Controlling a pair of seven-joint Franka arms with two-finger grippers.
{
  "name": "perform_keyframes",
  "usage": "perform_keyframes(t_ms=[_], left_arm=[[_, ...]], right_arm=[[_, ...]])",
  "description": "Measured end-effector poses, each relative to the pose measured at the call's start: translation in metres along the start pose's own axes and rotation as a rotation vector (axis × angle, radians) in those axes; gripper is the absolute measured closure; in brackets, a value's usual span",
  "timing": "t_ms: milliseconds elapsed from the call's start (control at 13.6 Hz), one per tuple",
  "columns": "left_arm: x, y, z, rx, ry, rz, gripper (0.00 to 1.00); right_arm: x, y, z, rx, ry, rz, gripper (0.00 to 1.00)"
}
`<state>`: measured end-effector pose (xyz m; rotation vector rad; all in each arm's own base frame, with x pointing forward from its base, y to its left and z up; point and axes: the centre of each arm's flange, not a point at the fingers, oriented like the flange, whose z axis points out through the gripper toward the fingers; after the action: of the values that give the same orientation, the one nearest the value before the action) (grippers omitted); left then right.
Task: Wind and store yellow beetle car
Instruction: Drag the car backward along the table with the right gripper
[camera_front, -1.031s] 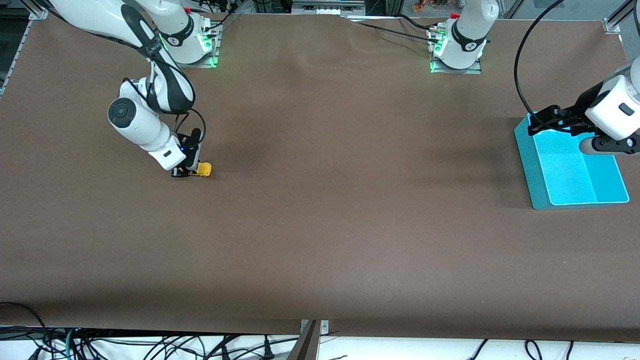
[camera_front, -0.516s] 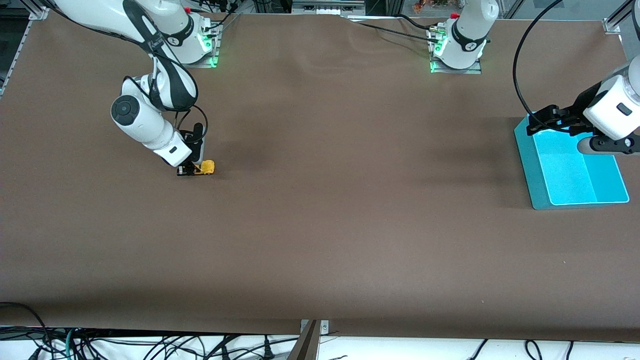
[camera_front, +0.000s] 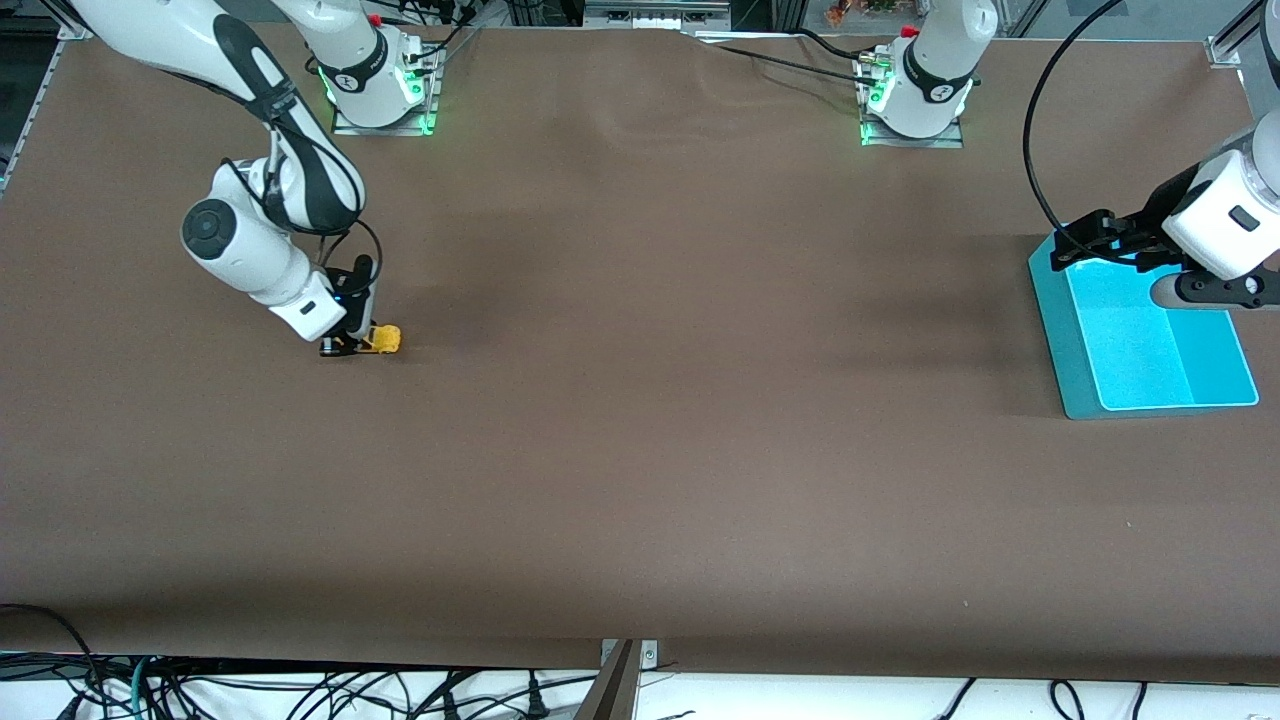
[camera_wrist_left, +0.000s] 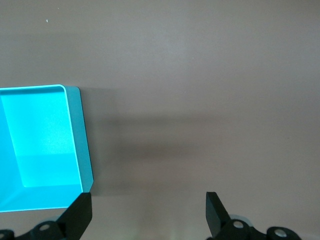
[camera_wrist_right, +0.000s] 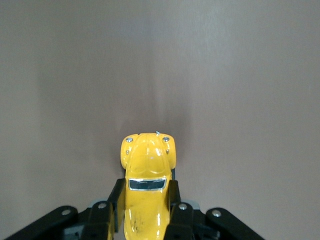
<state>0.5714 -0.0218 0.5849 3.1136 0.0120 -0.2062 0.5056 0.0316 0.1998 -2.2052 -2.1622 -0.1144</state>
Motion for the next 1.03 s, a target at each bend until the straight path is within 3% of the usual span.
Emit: perform_keyframes(t_ms=[516,810,1031], left_arm=[[0.0,0.0,0.0,0.0,0.0,0.0,0.0],[0.0,0.001,0.0,0.0,0.0,0.001,0.0],[0.0,0.002,0.0,-0.005,0.0,0.002,0.0]], right_arm=[[-0.13,-0.003,-0.012,-0.021,-0.026,0.025,0.63],[-0.138,-0.002,-0.013,-0.014,-0.026,0.03,0.62],[-0.13,-0.001,-0.002,0.04,-0.005,0.012,0.38]])
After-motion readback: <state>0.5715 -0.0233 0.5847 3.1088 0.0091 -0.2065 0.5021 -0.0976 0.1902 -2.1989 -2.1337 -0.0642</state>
